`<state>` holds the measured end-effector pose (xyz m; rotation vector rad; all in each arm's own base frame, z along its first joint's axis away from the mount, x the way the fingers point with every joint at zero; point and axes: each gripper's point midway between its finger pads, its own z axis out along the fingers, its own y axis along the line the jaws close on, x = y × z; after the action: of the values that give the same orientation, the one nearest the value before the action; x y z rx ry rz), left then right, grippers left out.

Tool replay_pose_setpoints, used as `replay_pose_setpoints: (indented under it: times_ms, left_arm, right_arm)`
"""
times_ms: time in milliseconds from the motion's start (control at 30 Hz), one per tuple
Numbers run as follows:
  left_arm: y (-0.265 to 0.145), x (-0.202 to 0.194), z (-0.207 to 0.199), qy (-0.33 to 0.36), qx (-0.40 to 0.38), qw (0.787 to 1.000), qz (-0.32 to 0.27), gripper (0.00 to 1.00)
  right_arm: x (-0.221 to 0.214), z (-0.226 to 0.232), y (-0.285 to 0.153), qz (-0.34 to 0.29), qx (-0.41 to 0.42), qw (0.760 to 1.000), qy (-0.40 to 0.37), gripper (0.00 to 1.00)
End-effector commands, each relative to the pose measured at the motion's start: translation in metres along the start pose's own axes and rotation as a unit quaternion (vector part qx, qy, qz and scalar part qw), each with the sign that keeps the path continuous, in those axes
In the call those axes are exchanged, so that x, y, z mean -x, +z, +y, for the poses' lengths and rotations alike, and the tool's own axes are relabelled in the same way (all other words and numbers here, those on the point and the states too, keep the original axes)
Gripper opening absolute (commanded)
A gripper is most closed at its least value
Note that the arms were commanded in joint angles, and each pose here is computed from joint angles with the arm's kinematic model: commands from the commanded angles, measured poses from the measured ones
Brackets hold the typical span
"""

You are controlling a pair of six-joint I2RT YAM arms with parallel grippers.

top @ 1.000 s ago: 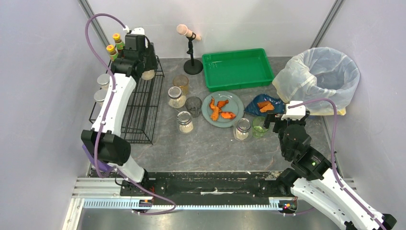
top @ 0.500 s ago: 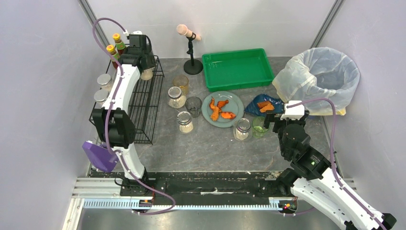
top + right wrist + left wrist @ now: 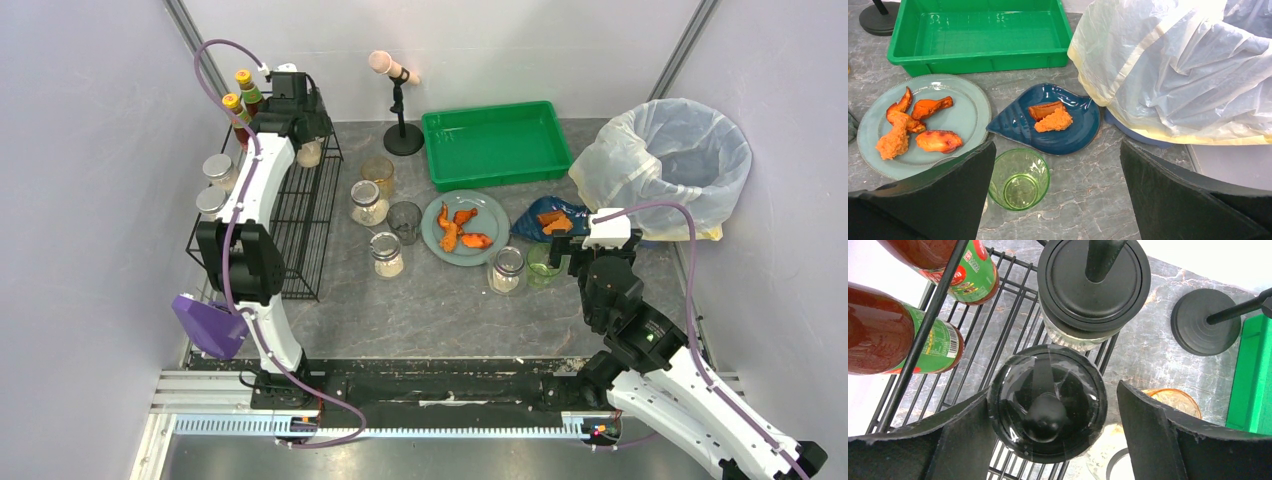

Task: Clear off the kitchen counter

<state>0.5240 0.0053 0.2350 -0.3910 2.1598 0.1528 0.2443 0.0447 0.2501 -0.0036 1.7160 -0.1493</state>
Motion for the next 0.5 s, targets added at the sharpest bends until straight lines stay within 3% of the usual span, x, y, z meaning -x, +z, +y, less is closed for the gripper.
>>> replay_pose_setpoints:
  times_ms: [0, 467]
  left_arm:
    - [-0.018, 0.032, -0.003, -0.033, -0.017, 0.998, -0.048, 0.9]
    - [-0.088, 0.045, 0.006, -0.028, -0.051, 0.996, -0.071, 0.92]
  right_arm:
    - [0.011, -0.002, 0.0, -0.015, -0.005, 1.0, 0.01, 0.98]
    - [0.014, 0.001, -0.004, -0.025, 0.015, 0.999, 0.027, 0.98]
